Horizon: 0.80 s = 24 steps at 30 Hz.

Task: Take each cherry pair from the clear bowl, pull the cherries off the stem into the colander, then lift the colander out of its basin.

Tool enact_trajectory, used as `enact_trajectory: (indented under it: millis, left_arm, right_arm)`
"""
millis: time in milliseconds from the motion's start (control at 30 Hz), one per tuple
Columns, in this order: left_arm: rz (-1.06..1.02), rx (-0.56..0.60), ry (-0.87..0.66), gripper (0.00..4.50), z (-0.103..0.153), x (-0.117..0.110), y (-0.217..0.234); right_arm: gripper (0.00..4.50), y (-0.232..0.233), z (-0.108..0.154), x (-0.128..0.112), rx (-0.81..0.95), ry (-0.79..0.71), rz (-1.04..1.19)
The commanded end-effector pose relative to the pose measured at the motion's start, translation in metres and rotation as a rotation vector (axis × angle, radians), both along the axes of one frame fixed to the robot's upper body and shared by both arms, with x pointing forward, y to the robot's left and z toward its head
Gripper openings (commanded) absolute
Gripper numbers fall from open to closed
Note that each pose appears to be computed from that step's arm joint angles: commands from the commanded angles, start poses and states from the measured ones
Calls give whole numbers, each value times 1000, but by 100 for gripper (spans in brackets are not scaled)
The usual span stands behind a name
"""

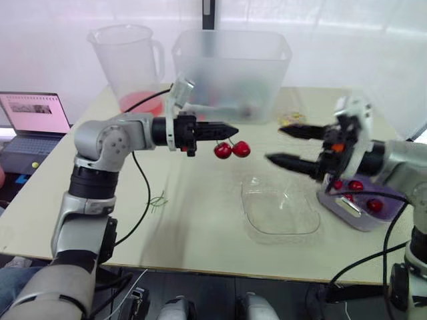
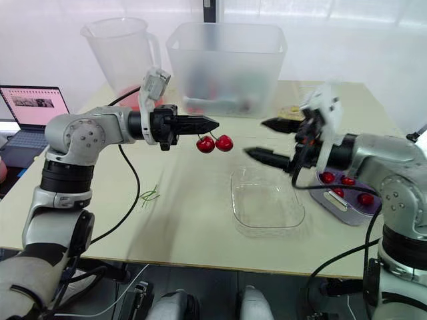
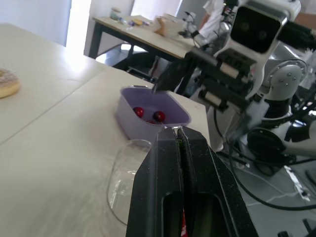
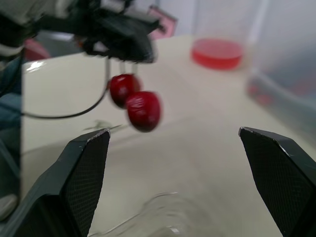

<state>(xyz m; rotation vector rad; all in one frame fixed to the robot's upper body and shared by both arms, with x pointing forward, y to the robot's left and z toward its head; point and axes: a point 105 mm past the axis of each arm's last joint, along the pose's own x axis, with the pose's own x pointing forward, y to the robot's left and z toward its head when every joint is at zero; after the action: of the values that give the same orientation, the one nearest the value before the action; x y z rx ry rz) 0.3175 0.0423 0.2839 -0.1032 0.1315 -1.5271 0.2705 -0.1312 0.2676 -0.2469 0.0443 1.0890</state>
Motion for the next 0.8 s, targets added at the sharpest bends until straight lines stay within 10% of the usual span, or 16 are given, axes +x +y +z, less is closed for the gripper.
enact_trajectory:
  millis: [33, 300, 467, 700, 800]
  left_arm:
    - [-32, 6, -45, 0, 5, -8, -4]
    - [-51, 7, -59, 0, 7, -14, -8]
    - [-67, 5, -53, 0, 7, -17, -11]
    - [-68, -1, -54, 0, 7, -17, -12]
    - [-66, 0, -53, 0, 5, -17, -12]
  right_arm:
    - [446, 17, 0, -6, -16, -8, 75]
    - [446, 28, -4, 6, -8, -9, 60]
    - [270, 31, -7, 6, 9, 4, 59]
    - [270, 29, -8, 6, 15, 11, 51]
    - [186, 29, -7, 6, 23, -1, 46]
